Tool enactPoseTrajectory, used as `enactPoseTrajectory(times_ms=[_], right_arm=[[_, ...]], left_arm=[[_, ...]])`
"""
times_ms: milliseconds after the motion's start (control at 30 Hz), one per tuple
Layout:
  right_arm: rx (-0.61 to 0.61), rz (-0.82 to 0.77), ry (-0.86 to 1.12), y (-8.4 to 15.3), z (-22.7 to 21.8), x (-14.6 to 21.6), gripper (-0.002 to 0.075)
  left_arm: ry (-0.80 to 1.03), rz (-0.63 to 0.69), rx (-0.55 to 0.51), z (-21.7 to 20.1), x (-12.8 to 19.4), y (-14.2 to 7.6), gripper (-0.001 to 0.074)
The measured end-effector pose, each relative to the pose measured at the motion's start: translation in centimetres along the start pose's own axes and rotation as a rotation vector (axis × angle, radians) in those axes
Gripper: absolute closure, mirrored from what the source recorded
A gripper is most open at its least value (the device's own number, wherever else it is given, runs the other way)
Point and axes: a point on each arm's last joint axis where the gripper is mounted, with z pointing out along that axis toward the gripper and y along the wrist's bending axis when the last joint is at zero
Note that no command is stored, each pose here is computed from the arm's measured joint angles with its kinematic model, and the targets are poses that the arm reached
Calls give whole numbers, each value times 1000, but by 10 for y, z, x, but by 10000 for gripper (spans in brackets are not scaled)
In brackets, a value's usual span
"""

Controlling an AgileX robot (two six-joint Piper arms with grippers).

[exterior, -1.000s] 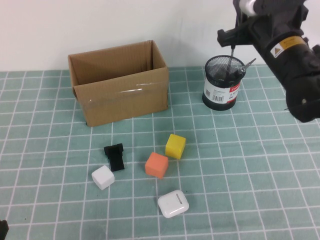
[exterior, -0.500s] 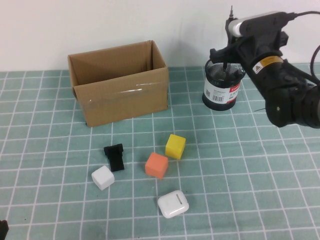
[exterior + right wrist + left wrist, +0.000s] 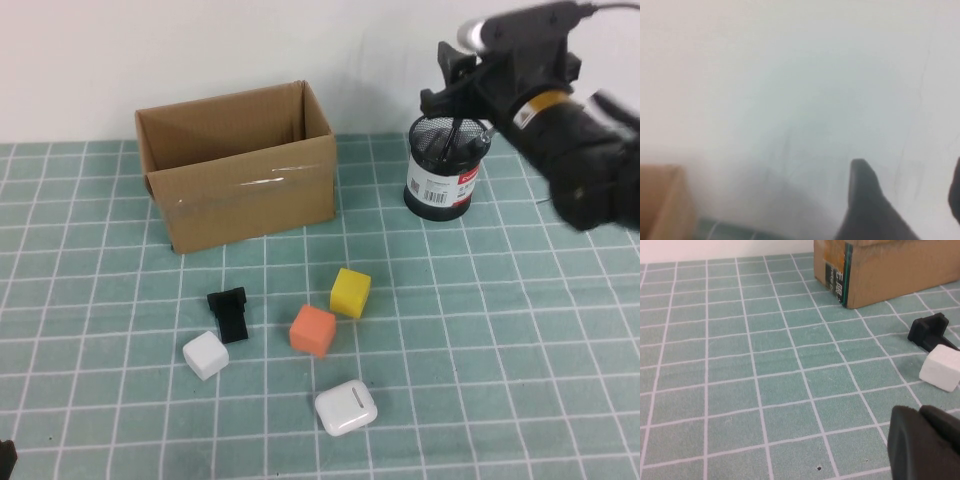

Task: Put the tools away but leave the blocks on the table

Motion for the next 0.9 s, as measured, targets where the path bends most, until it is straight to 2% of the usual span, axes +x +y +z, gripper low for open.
enactPoseTrajectory(times_ms=[67,133,267,300,400,533,700,900], right_arm=[[-25,-2,77,2,-17,-18,454],[-53,-1,160,5,-39,-36,509],[-89,-2,232,8,-78,-60,704],[-95,10,245,8,-89,-64,730],[-113,52,271,10,-120,-70,729],[-124,32,287,8,-152,-77,729],[-120,-67,386,5,-170,-75,729],[-116,-106,496,3,-175,-65,729]], left_arm=[[0,0,0,0,0,0,739],[0,0,0,0,0,0,739],[0,0,0,0,0,0,739],[0,0,0,0,0,0,739],[0,0,0,0,0,0,739],[0,0,0,0,0,0,739],[0,0,0,0,0,0,739],[0,0,0,0,0,0,739]])
